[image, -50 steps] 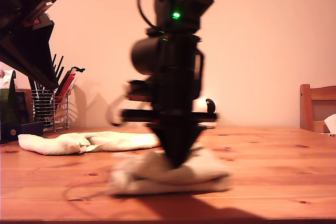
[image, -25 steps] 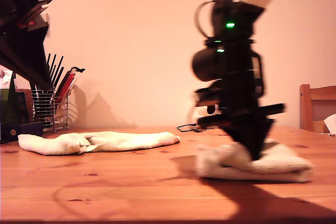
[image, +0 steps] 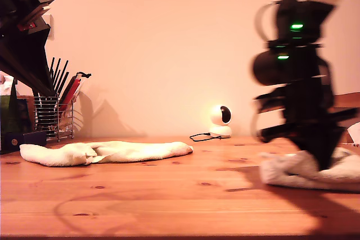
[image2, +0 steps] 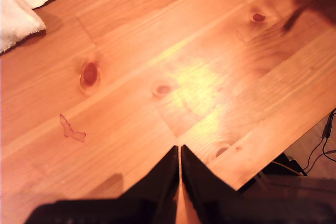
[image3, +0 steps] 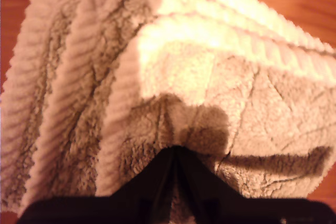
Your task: Fold the tea towel in front of you. After folding it, place it to the right side.
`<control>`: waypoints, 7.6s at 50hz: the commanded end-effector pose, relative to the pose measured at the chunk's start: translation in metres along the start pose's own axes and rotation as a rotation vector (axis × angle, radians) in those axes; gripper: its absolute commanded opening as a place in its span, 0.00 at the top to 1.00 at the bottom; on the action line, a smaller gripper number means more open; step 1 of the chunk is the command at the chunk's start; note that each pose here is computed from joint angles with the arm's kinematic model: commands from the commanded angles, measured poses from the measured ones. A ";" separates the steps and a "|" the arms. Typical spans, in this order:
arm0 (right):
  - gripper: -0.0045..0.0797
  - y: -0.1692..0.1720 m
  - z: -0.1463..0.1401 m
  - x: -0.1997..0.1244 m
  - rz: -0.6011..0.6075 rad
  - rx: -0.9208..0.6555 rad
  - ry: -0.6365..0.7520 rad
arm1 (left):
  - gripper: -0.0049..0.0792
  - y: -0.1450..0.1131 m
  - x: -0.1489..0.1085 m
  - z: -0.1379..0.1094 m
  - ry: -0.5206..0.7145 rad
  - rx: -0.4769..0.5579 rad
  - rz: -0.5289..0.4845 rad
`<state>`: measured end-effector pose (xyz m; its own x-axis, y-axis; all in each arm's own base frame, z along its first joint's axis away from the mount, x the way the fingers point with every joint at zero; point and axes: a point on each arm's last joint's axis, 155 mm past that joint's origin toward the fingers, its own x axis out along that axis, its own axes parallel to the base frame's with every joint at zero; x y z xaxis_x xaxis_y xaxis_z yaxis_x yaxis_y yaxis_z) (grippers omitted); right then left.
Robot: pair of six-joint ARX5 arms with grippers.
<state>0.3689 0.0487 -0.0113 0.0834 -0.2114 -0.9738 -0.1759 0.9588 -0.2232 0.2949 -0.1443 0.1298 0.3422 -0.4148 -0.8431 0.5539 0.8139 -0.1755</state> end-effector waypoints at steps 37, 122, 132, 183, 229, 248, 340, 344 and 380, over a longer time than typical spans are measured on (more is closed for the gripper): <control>0.96 -0.060 -0.057 0.017 0.051 0.174 -0.005 | 0.96 -0.001 0.004 0.013 -0.058 0.020 -0.015; 0.96 0.101 0.053 -0.219 0.552 -0.294 -0.921 | 0.51 0.130 0.086 0.116 -0.387 0.251 0.291; 0.96 0.105 0.053 -0.224 0.574 -0.306 -0.935 | 0.51 0.143 0.104 0.105 -0.356 0.170 0.276; 0.96 0.110 0.050 -0.223 0.581 -0.317 -0.925 | 0.96 0.059 0.164 0.070 -0.203 0.123 -0.038; 0.96 0.116 0.040 -0.215 0.591 -0.327 -0.872 | 0.96 0.211 0.116 0.101 -0.374 0.008 0.410; 0.96 0.120 0.037 -0.215 0.616 -0.338 -0.861 | 0.96 0.195 0.158 0.048 -0.182 -0.049 0.297; 0.96 0.147 0.034 -0.185 0.659 -0.536 -0.830 | 0.96 -0.104 0.118 0.040 -0.009 0.271 -0.319; 0.96 0.147 0.034 -0.185 0.658 -0.538 -0.830 | 0.96 -0.099 0.112 0.024 0.051 0.291 -0.319; 0.96 0.147 0.032 -0.183 0.650 -0.561 -0.830 | 0.53 -0.033 0.095 -0.050 0.383 0.283 -0.122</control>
<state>0.3642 0.2313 0.1371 0.4054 0.6592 -0.6333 -0.7968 0.5944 0.1087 0.2760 -0.1959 0.0359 0.0060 -0.2997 -0.9540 0.7779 0.6009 -0.1839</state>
